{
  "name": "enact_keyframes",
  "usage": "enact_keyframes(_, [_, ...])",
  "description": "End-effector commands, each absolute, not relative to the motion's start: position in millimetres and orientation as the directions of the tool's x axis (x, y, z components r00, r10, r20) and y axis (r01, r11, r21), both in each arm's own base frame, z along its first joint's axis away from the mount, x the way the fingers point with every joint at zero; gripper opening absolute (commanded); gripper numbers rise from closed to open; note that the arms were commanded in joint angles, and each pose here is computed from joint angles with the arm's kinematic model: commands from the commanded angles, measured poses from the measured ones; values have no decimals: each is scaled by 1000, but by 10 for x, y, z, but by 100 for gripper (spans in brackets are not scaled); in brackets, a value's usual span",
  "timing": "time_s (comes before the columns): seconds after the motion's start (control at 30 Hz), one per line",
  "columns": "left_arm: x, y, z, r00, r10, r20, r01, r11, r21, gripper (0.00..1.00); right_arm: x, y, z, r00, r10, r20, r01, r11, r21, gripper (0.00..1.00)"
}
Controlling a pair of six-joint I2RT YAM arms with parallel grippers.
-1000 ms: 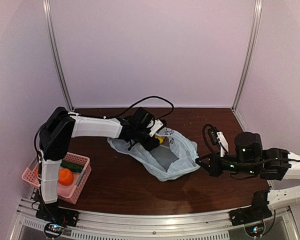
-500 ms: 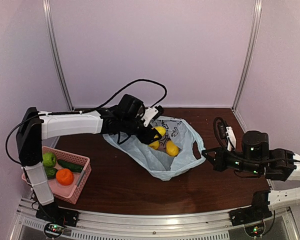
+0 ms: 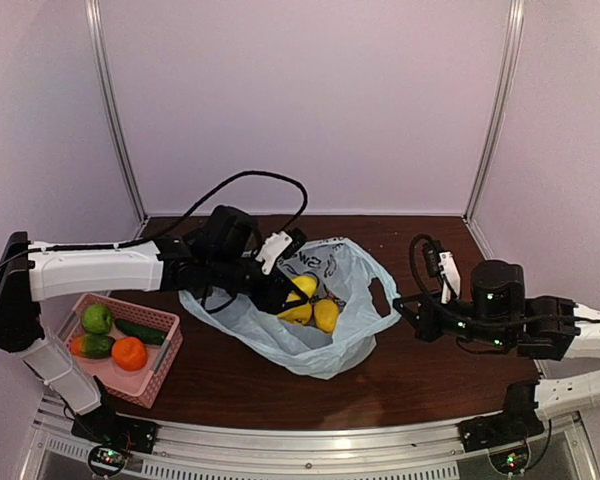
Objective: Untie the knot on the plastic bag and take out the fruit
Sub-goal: Pass from the left arm to the right
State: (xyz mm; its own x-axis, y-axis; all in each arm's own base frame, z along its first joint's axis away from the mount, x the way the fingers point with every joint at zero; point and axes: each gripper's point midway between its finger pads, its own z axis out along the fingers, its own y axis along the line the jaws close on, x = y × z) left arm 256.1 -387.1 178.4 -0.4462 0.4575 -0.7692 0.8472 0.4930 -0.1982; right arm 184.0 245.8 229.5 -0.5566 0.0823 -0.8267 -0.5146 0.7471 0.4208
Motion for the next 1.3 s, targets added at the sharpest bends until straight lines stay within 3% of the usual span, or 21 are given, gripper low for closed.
enact_keyframes(0.0, [2398,-3884,2060,-480,346,-806,841,445,-309,46,1827,2595,2167,-571,28,-820,-543,737,403,0])
enact_keyframes(0.63, [2466,-4138,2709,-371,109,-922,891,323,-320,46,1574,3235,2077,-594,-144,-792,-683,611,400,0])
enact_keyframes(0.97, [2413,-4266,3116,-368,-24,-929,907,209,-365,46,1660,3141,2062,-590,-94,-802,-633,670,387,0])
enact_keyframes(1.27, [2534,-4093,3292,-429,-134,-894,847,285,-449,46,1647,3112,2033,-591,-77,-803,-631,665,399,0])
